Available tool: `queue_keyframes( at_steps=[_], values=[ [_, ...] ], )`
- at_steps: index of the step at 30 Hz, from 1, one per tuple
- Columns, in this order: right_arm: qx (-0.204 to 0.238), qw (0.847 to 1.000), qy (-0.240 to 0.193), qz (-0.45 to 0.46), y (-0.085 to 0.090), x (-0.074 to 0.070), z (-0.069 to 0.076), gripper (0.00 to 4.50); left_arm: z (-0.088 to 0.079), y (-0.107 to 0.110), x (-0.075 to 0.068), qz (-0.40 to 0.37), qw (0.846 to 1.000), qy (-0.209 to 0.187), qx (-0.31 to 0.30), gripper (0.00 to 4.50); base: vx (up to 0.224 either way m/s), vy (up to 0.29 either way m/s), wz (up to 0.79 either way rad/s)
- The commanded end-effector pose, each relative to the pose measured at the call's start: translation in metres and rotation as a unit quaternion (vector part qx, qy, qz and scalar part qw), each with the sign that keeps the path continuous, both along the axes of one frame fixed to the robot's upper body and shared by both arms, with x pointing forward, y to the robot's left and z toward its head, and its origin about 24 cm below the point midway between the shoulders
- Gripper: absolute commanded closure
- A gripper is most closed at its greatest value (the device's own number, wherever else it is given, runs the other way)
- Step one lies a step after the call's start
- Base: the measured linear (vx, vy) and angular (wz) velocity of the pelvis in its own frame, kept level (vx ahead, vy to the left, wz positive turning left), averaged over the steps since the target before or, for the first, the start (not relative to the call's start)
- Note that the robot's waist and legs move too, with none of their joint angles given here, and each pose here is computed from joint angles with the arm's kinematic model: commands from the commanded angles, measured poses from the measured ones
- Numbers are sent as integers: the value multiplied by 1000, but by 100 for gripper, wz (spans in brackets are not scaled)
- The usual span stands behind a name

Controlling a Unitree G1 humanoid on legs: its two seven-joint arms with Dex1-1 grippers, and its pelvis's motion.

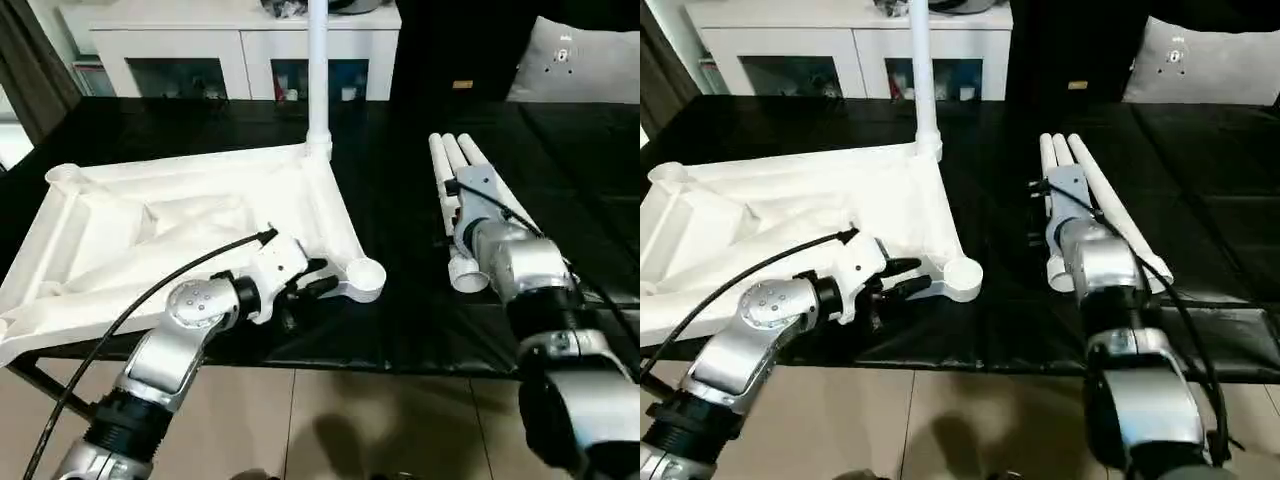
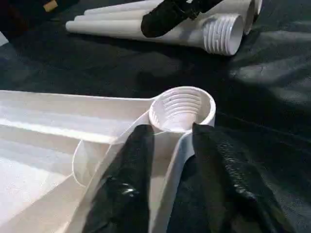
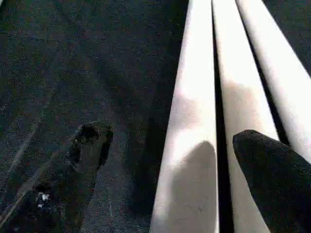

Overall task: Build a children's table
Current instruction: Pick table leg

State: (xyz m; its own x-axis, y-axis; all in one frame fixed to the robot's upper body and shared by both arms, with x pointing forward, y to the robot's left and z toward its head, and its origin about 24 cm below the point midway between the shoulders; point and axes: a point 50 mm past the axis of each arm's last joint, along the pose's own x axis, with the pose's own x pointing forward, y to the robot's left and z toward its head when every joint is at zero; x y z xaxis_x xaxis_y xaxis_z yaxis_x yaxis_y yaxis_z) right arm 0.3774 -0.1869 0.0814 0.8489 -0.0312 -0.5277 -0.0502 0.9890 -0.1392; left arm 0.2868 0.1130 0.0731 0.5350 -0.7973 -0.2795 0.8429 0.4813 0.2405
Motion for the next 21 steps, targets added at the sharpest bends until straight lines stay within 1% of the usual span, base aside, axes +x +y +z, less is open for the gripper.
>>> queue_keyframes(
  at_steps=[1,3,6,7,8,9,10,11,12,13,14,15,17,19,20,21],
  values=[
    [18,999,27,-4,-2,1,0,0,-1,-1,-3,-10,1000,5,17,265,0,0,0],
    [17,999,42,-4,-2,0,-3,0,-1,-1,-4,-12,1000,6,19,238,0,0,0],
    [21,998,65,-7,-4,-2,-8,0,-1,-2,-5,-14,1000,9,21,218,0,0,0],
    [24,997,75,-7,-5,-3,-10,17,-2,-2,-6,-15,1000,11,22,211,0,0,0],
    [24,997,75,-7,-5,-3,-10,34,-2,-2,-6,-15,1000,11,22,193,0,0,0],
    [29,996,85,-7,-5,-4,-12,34,-2,-3,-6,-16,999,12,25,187,0,0,0],
    [51,993,109,0,-5,-6,-17,37,-3,-4,-8,-19,999,15,29,183,0,0,0],
    [68,990,121,6,-4,-7,-19,47,-4,-4,-8,-20,999,17,31,178,0,0,0],
    [75,989,127,9,-4,-8,-20,61,-4,-4,-9,-20,999,17,32,167,0,0,0],
    [78,989,129,10,-4,-8,-21,72,-4,-4,-9,-20,999,17,32,167,0,0,0],
    [91,986,137,16,-2,-9,-23,78,-5,-4,-10,-22,999,20,33,144,0,0,0],
    [91,986,137,16,-2,-9,-23,78,-5,-4,-10,-22,999,20,33,144,0,0,0],
    [116,981,154,27,0,-12,-28,98,-5,-4,-12,-27,999,24,36,130,0,0,0],
    [115,979,163,31,0,-13,-32,122,-5,-5,-12,-30,999,27,37,110,0,0,0],
    [119,978,167,32,1,-13,-33,122,-5,-5,-12,-32,998,27,37,99,0,0,0],
    [122,977,170,33,1,-14,-34,132,-5,-5,-12,-34,998,29,38,94,0,0,0]
  ],
)
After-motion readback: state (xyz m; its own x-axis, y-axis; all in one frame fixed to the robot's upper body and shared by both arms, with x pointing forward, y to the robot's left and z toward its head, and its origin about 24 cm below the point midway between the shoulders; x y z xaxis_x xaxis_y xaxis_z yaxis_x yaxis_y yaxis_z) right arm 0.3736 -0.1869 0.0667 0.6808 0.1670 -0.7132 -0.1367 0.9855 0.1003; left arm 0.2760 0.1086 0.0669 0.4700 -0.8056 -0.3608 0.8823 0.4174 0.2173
